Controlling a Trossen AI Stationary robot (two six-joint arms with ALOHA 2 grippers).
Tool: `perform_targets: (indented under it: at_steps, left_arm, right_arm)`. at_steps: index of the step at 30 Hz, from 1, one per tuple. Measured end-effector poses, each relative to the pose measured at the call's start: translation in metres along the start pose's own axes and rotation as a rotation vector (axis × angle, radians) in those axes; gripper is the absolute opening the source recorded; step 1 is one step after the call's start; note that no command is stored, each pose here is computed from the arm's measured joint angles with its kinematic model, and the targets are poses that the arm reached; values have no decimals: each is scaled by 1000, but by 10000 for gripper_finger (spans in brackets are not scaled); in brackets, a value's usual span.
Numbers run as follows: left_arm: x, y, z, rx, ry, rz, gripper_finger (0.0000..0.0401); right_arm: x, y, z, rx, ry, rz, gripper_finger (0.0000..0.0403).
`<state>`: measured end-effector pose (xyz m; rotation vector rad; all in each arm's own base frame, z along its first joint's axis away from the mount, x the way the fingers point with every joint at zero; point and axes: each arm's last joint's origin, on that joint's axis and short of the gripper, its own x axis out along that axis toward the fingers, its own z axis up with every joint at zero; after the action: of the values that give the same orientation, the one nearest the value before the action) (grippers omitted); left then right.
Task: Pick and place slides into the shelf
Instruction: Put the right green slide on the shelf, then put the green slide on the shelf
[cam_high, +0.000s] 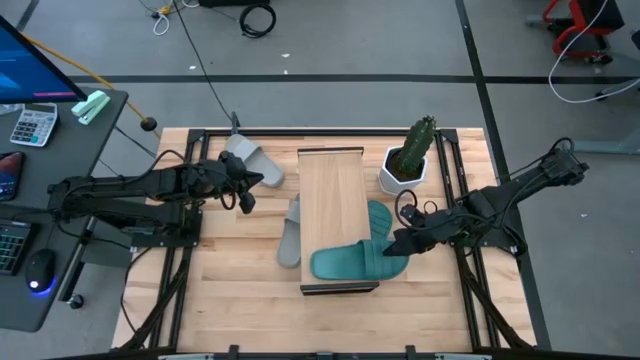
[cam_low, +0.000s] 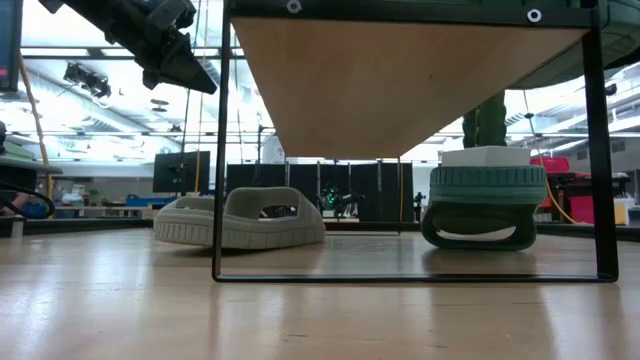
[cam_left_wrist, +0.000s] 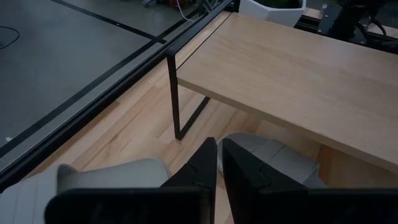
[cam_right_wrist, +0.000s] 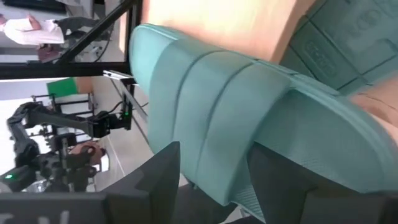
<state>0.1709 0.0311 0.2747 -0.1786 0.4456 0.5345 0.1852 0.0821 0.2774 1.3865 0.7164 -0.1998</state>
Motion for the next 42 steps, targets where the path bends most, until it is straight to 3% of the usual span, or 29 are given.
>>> perform_targets:
  at_steps: [15,27,34,42]
  left_arm:
    - [0,0,-1,-23,7,2,28]
    - [0,0,-1,-31,7,2,30]
    - [0,0,-1,-85,7,2,27]
    - [0,0,-1,-130,6,2,36]
  right_arm:
    - [-13,-3,1,-10,-3,-22,192]
    - [-59,-22,8,1,-111,-53,192]
    - [-84,-44,13,54,-191,-142,187]
    - [-69,-62,13,96,-235,-252,170]
